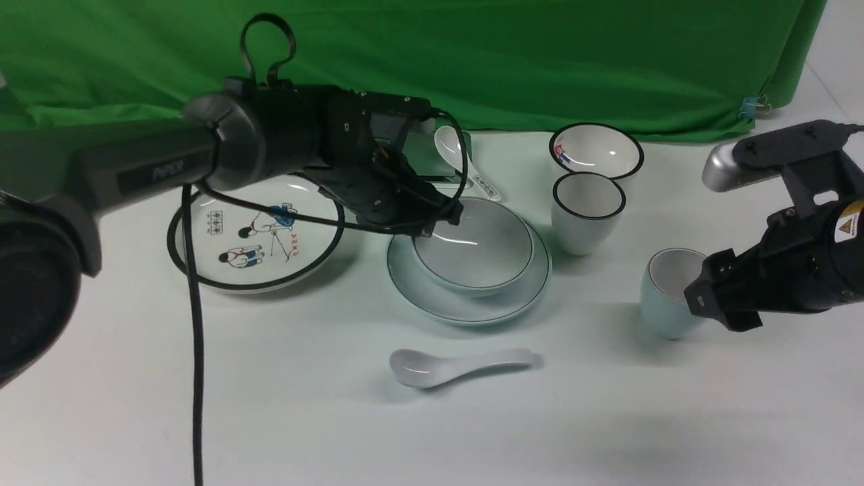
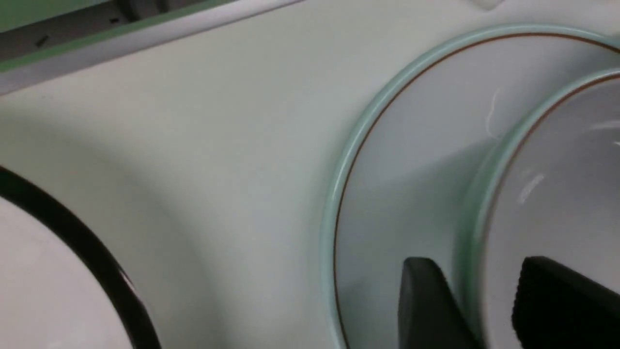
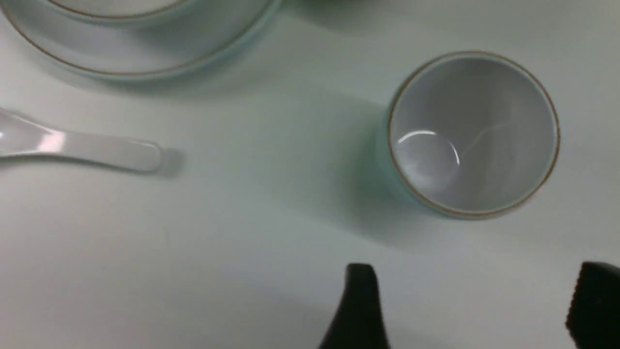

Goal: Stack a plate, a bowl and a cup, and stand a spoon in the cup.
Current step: Use the left arm to put the blue rice bowl into the blue large plate in the middle, then use the right arm to grab a blue teacup

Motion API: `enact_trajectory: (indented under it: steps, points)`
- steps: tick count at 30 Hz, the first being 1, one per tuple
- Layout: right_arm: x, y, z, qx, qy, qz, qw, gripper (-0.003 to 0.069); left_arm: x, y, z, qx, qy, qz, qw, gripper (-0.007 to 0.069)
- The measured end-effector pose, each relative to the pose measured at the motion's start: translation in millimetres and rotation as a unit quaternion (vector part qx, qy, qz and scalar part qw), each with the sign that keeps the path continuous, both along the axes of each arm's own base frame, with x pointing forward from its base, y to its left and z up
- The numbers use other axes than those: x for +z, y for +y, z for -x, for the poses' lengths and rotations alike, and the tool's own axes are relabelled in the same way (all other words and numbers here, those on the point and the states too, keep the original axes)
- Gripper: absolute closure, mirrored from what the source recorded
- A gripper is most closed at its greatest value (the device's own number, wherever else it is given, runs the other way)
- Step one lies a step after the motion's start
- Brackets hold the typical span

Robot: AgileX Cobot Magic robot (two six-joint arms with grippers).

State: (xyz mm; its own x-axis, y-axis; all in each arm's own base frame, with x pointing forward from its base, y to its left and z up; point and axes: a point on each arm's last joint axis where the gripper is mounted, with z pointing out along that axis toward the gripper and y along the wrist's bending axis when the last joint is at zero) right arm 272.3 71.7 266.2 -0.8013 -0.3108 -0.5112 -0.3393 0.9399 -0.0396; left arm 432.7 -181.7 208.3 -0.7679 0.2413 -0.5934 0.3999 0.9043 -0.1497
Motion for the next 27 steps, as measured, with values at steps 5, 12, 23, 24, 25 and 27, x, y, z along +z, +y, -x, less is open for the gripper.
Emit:
enact_trajectory:
  steps: [5, 12, 23, 24, 25, 27]
  points:
    - [-13.7, -10.9, -28.8, -0.037, 0.025, 0.001, 0.999, 0.0095, 61.2, 7.5, 16.6, -0.011, -0.053, 0.003, 0.999, 0.0255]
    - [-51.4, -14.4, -76.7, -0.06, 0.033, 0.001, 0.998, 0.0209, 208.9, 44.6, 102.5, -0.017, -0.211, 0.019, 0.977, 0.0432]
    - [-52.0, -7.8, -79.3, -0.008, 0.086, 0.034, 0.996, 0.058, 211.4, 108.5, 228.5, 0.033, -0.228, -0.039, 0.972, 0.0662]
    - [-41.1, -2.7, -79.4, 0.003, 0.088, 0.037, 0.995, 0.058, 203.9, 114.4, 238.5, 0.041, -0.221, -0.047, 0.973, 0.0662]
    - [-33.4, 1.6, -78.9, 0.012, 0.092, 0.04, 0.995, 0.058, 195.4, 119.8, 247.8, 0.048, -0.212, -0.056, 0.974, 0.0662]
    - [-11.0, 21.0, -80.9, 0.043, 0.079, 0.043, 0.995, 0.058, 172.0, 128.2, 263.2, 0.054, -0.19, -0.075, 0.977, 0.0662]
